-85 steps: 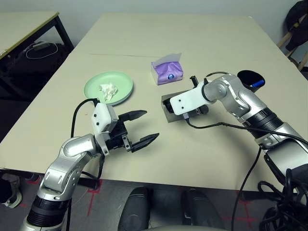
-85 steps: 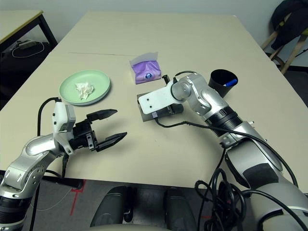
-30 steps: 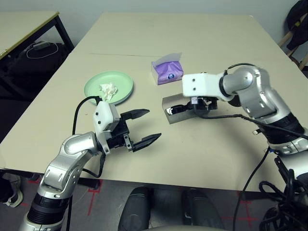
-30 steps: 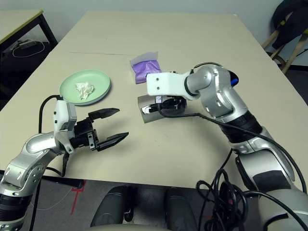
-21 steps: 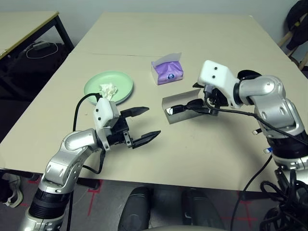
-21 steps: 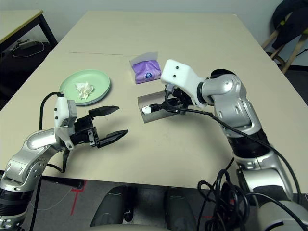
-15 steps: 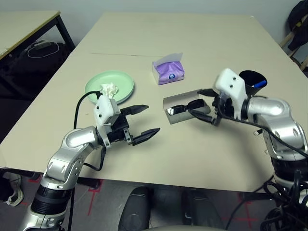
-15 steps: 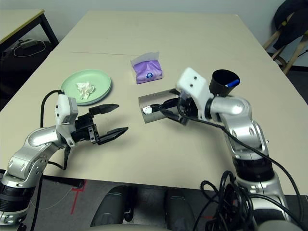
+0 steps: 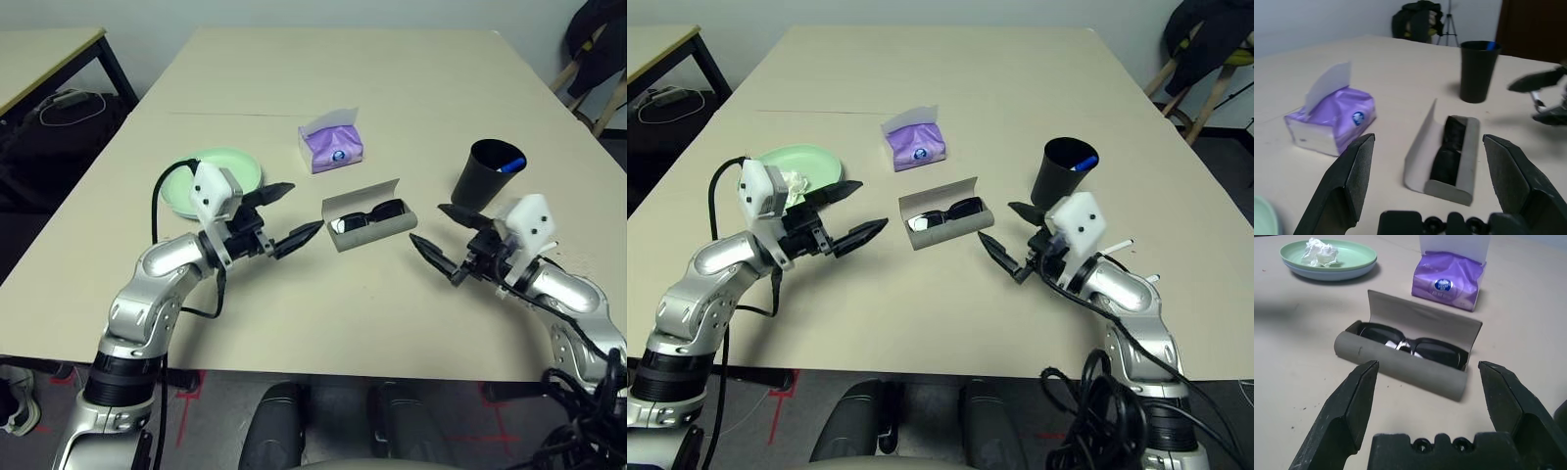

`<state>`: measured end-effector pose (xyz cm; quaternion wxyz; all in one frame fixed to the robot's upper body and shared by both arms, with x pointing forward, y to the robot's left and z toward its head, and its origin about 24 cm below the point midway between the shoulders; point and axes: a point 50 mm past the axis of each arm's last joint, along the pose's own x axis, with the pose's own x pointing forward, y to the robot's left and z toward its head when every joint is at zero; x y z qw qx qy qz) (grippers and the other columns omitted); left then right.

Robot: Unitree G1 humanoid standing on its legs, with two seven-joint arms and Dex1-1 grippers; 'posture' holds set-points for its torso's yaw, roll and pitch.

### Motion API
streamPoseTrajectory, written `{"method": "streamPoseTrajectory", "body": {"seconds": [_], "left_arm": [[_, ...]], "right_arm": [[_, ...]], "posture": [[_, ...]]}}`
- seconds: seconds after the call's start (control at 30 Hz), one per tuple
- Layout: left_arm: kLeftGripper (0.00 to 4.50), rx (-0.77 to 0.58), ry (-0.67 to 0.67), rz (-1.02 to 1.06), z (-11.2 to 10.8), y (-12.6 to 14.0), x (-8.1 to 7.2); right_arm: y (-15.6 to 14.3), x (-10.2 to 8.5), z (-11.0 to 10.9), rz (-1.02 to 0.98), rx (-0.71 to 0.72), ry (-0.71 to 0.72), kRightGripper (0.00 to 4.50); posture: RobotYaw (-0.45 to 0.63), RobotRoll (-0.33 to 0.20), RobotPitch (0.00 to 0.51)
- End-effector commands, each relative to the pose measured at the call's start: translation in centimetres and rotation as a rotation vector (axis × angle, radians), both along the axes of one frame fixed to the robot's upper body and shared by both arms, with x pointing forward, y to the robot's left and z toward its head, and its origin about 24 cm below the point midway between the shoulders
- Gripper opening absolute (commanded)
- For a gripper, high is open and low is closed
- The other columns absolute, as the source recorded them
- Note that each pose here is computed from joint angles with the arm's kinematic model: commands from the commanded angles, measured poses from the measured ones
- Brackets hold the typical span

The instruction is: Organize and tidy the items on the table.

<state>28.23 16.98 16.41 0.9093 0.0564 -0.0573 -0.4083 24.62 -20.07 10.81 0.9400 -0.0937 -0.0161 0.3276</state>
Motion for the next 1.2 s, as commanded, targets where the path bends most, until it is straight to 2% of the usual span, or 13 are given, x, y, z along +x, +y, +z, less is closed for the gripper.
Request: {"method": "streamPoseTrajectory", "body": {"seconds": [0.03,0.37,0.43,0.67,0.9,1.2], "left_arm": [[4.50,-0.044,0.003,0.103,0.2,0.3,0.8],[4.50,-0.019,0.004,0.319,0.3,0.7,2.6],[4.50,0.003,0.048,0.349,0.0,0.8,3.2],[4.50,-0.067,0.057,0.414,0.7,1.0,4.6],[4.50,-0.165,0.122,0.461,0.9,0.5,6.2],[4.50,0.019,0.153,0.340,-0.2,-1.7,7.4]], "right_arm": [[-0.2,-0.4,-1.0,-0.030,0.047,0.034,4.48],[0.5,-1.7,-1.4,-0.028,0.159,0.025,4.48],[0.4,-1.9,-1.3,-0.052,0.183,-0.008,4.48],[0.4,-2.6,-1.6,-0.052,0.187,-0.024,4.48],[0.2,-3.1,-1.9,-0.053,0.173,-0.031,4.48],[0.2,-3.4,-1.9,-0.044,0.171,-0.029,4.48]], "posture": [[0.03,0.000,0.090],[0.03,0.000,0.087],[0.02,0.000,0.082],[0.01,0.000,0.081],[0.00,0.000,0.076],[-0.01,0.000,0.075]]}}
